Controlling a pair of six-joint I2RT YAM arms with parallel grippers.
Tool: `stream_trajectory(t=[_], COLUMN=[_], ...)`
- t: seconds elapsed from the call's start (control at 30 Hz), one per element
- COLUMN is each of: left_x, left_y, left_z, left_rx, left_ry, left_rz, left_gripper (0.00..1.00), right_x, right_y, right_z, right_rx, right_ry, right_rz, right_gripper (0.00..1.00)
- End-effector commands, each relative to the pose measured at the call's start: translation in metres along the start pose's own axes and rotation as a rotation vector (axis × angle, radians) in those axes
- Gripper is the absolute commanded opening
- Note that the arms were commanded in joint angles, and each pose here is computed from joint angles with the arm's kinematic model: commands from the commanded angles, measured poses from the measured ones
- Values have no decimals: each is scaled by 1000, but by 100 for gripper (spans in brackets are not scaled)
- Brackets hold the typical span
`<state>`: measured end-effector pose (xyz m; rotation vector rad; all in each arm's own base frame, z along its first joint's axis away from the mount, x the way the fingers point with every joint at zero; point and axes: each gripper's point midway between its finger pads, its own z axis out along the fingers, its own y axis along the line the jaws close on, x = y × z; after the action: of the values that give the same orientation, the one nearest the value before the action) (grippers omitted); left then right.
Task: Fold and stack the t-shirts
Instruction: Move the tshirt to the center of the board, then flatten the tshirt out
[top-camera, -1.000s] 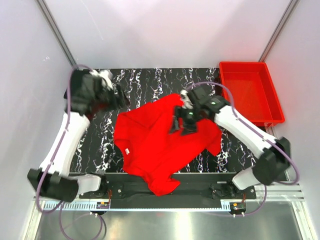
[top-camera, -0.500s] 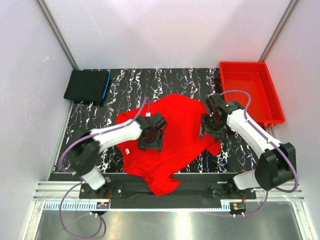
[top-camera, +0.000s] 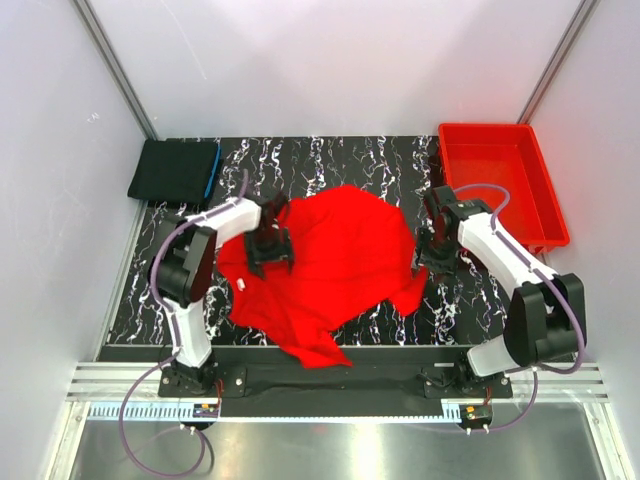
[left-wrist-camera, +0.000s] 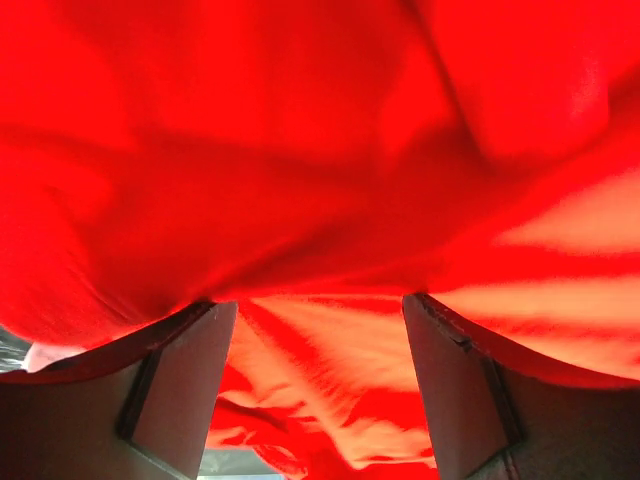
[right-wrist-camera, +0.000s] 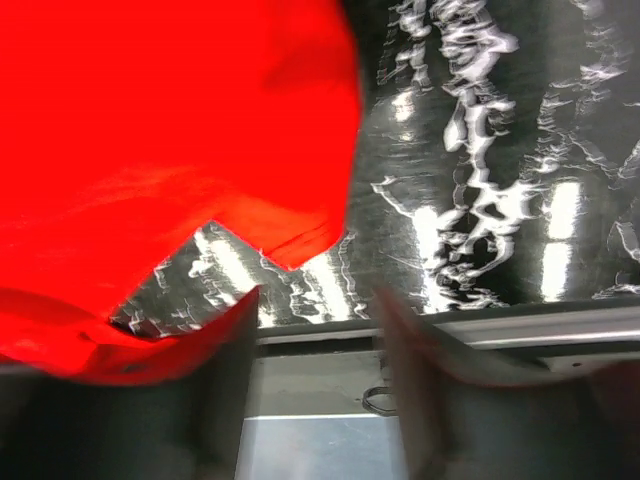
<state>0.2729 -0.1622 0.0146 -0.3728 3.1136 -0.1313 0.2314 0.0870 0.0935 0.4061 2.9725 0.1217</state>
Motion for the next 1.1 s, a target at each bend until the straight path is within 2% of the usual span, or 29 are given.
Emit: stream_trajectory(t=[0.0,0.07,0.17,0.23,0.3,0.33,0.37,0.47,0.5,0.57,0.6,0.7,0.73,0.77,0.87,1.0,1.03,1.07], left_x=[-64,-84,-113,-120,-111,-97,-82,-36,-22,6,16,43,49,54,71,85,86,88], left_y=[25,28,20,14,2,2,-10,-15,-14,-5,-1,16,21,24,35,39,38,38], left_z=[7,-6,-42,-78,-103,-104,-127,-127,-139,-131,-143,-133,-140,-140,-137,-138,-139,-140], left_rx=[-41,-60,-53,-30,15,31,85,108,137,137,168,170,189,196,209,226,231,234], left_ry=[-73,-136,-274,-370,-438,-431,-485,-472,-492,-464,-489,-456,-475,-475,-457,-451,-453,-453], left_rz=[25,45,77,99,118,128,159,188,170,148,138,108,100,82,51,46,49,50], left_gripper=[74,75,76,78,80,83,84,84,84,84,84,83,83,83,83,82,82,82], right_x=[4,12,22,33,38,38,38,42,42,38,37,22,16,11,-22,-74,-79,-82], right_y=[14,31,45,45,47,48,53,58,56,53,50,44,43,34,26,33,35,36], right_z=[9,12,24,32,39,43,45,57,61,69,71,70,67,68,49,11,17,16], right_rx=[-81,-177,-267,-290,-319,-321,-357,-385,-374,-341,-322,-261,-247,-188,-81,-28,-14,-8], right_ry=[43,107,161,190,196,202,204,239,241,235,230,175,156,138,49,-82,-64,-53], right_rz=[15,19,32,33,31,32,23,32,33,31,29,8,-4,-19,-56,-80,-85,-88], right_gripper=[49,35,35,41,48,49,51,53,53,48,46,33,22,0,0,0,0,5])
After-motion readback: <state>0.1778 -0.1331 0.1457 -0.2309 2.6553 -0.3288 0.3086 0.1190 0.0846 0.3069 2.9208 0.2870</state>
